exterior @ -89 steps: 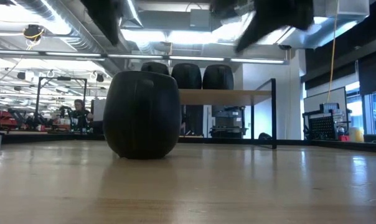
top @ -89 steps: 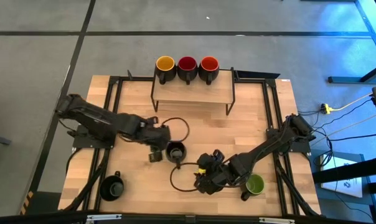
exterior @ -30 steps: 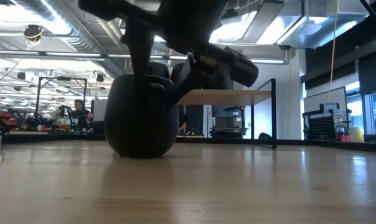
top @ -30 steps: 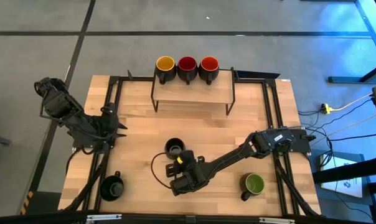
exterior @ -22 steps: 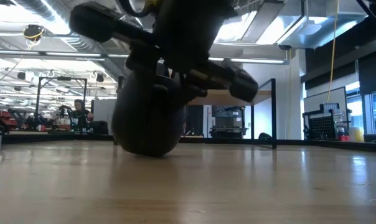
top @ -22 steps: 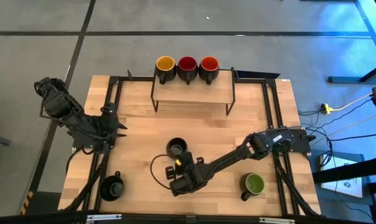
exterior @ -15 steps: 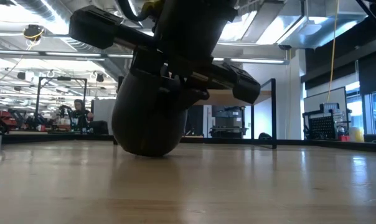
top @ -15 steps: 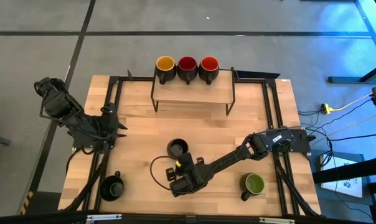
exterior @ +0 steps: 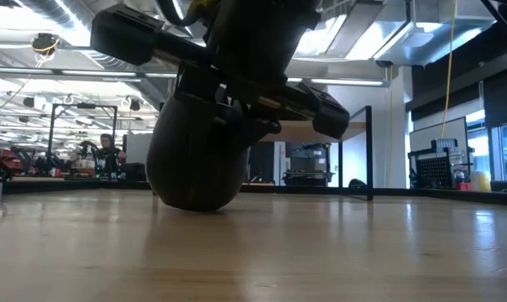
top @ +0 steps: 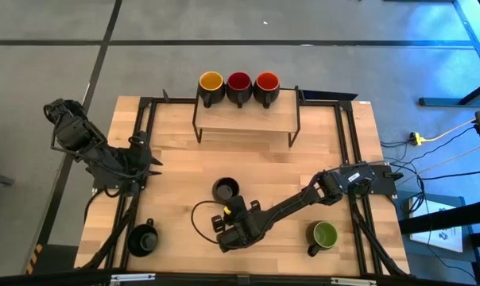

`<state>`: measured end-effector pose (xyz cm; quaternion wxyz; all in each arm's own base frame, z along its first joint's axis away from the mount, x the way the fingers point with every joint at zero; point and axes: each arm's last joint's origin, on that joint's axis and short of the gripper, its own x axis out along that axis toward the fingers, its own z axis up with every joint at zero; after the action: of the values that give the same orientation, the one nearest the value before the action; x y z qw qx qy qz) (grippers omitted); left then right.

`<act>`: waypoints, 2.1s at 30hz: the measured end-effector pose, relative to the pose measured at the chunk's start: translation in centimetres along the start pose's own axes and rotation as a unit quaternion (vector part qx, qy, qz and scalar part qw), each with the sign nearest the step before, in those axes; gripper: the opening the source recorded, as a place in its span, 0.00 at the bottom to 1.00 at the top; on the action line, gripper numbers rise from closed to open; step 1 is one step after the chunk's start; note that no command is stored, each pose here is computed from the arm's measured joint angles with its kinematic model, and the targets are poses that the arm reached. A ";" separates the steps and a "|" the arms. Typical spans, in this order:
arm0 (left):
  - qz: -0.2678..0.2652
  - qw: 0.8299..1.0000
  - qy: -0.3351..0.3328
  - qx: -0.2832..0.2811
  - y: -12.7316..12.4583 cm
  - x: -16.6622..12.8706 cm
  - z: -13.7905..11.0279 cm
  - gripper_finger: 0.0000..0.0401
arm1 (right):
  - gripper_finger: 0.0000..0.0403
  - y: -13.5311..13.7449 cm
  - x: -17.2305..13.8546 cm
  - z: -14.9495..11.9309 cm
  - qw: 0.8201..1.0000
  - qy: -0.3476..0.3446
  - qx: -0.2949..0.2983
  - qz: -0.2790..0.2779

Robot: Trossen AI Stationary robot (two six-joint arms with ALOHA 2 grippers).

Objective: Place coffee mugs
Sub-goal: Put the top black mug on the shelf

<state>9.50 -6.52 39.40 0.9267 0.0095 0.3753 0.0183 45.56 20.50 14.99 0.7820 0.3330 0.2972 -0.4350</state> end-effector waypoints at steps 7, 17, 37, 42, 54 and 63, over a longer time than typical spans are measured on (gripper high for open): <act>0.000 1.000 0.000 0.003 0.0 0.0 0.0 0.30 | 0.11 0.3 -2.0 0.8 1.000 -0.001 -0.017 -0.016; 0.000 1.000 0.000 0.013 0.0 0.0 0.0 0.30 | 0.11 -0.9 -6.4 5.3 0.997 -0.027 -0.005 -0.078; -0.009 1.000 0.005 0.013 0.0 0.0 0.0 0.30 | 0.11 -5.1 -10.2 18.6 0.992 -0.023 0.062 -0.108; -0.013 1.000 0.008 0.012 -0.1 0.0 -0.1 0.30 | 0.11 -6.3 -9.4 22.0 0.990 -0.023 0.067 -0.122; -0.013 1.000 0.008 0.010 -0.1 0.0 -0.1 0.30 | 0.11 -8.4 -6.2 26.9 0.986 0.029 0.054 -0.155; -0.013 1.000 0.008 0.010 -0.1 0.0 -0.1 0.30 | 0.11 -8.6 -5.9 27.4 0.987 0.038 0.040 -0.152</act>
<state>9.46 -6.58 39.37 0.9238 0.0132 0.3828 0.0026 40.18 -1.50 33.64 0.6811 0.3312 0.3567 -0.5469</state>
